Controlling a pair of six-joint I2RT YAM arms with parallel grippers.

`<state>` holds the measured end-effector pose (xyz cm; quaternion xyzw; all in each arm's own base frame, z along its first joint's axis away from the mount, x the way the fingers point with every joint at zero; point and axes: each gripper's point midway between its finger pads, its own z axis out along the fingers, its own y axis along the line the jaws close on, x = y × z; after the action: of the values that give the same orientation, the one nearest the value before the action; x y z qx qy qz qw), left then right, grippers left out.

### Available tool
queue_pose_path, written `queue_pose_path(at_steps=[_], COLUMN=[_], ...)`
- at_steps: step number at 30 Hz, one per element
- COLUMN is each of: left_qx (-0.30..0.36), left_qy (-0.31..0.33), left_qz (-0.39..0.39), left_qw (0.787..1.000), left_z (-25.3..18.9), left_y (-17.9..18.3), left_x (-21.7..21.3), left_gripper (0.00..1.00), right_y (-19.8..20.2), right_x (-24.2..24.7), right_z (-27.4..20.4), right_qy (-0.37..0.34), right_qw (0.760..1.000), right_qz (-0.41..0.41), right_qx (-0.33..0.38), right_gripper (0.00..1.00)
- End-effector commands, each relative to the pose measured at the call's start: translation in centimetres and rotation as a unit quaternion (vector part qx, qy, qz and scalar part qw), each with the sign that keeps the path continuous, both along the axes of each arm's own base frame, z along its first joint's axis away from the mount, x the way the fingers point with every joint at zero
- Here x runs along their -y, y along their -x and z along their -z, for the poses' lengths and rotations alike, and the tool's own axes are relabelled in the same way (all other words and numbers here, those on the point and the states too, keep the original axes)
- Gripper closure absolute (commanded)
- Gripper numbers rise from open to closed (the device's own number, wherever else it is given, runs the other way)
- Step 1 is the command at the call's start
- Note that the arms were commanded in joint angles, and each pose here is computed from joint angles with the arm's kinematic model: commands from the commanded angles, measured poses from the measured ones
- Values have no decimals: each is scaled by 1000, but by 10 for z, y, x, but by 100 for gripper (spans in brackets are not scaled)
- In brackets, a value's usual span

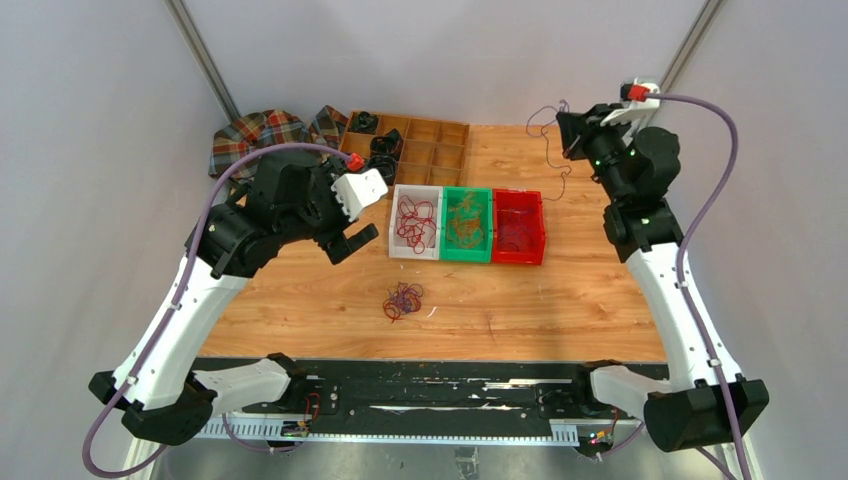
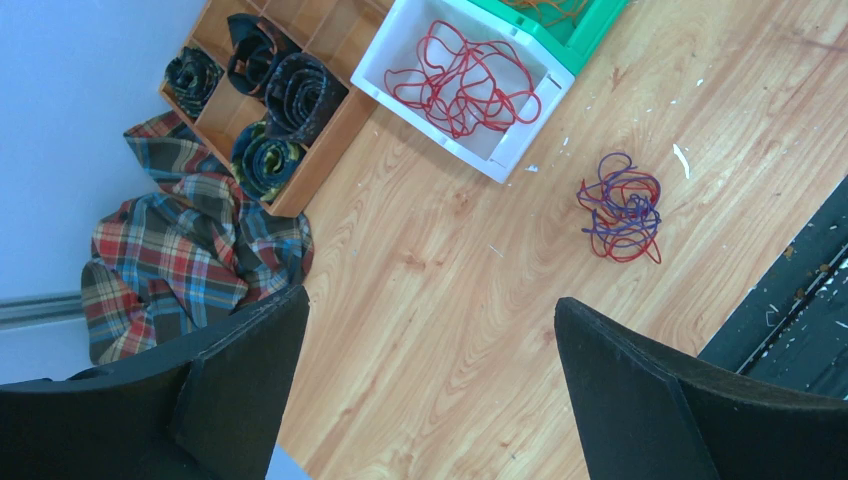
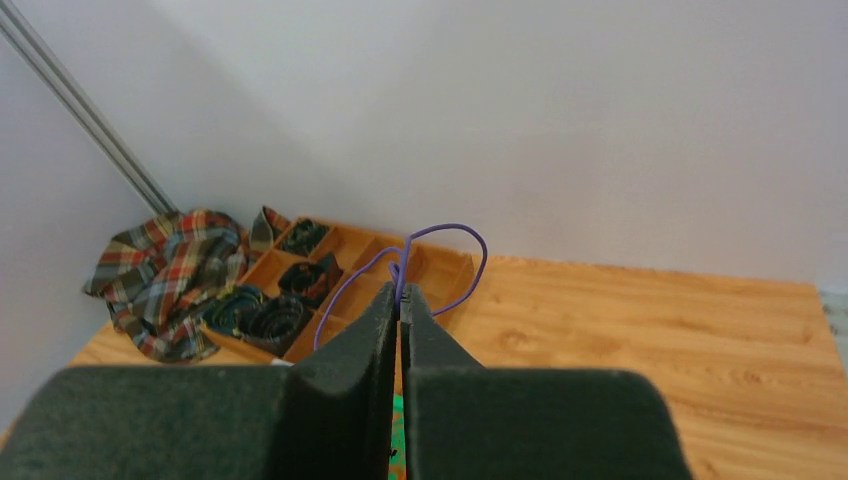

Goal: Untangle the cables

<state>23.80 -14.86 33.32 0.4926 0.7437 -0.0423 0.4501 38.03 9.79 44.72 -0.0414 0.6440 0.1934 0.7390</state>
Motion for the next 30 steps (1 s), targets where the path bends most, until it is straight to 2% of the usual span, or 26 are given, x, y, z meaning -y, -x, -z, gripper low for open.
queue_pose_path(at_steps=[1, 15, 22, 30], left_qx=[16, 14, 15, 11], left_qy=[18, 18, 16, 13], left_qz=[-3, 0, -1, 0], left_qw=[1000, 1000, 1000, 1000], left_z=[-15, -14, -13, -9], left_y=[-1, -1, 0, 0], left_x=[0, 1, 0, -1], left_gripper=[2, 2, 2, 2], right_y=[-6, -6, -6, -11], right_x=[-20, -36, -38, -23], right_z=[51, 183, 252, 300], right_qy=[7, 38, 52, 74], right_qw=[999, 983, 962, 937], right_qz=[-26, -30, -5, 45], right_qx=[-46, -179, -267, -340], right_gripper=[99, 99, 99, 99])
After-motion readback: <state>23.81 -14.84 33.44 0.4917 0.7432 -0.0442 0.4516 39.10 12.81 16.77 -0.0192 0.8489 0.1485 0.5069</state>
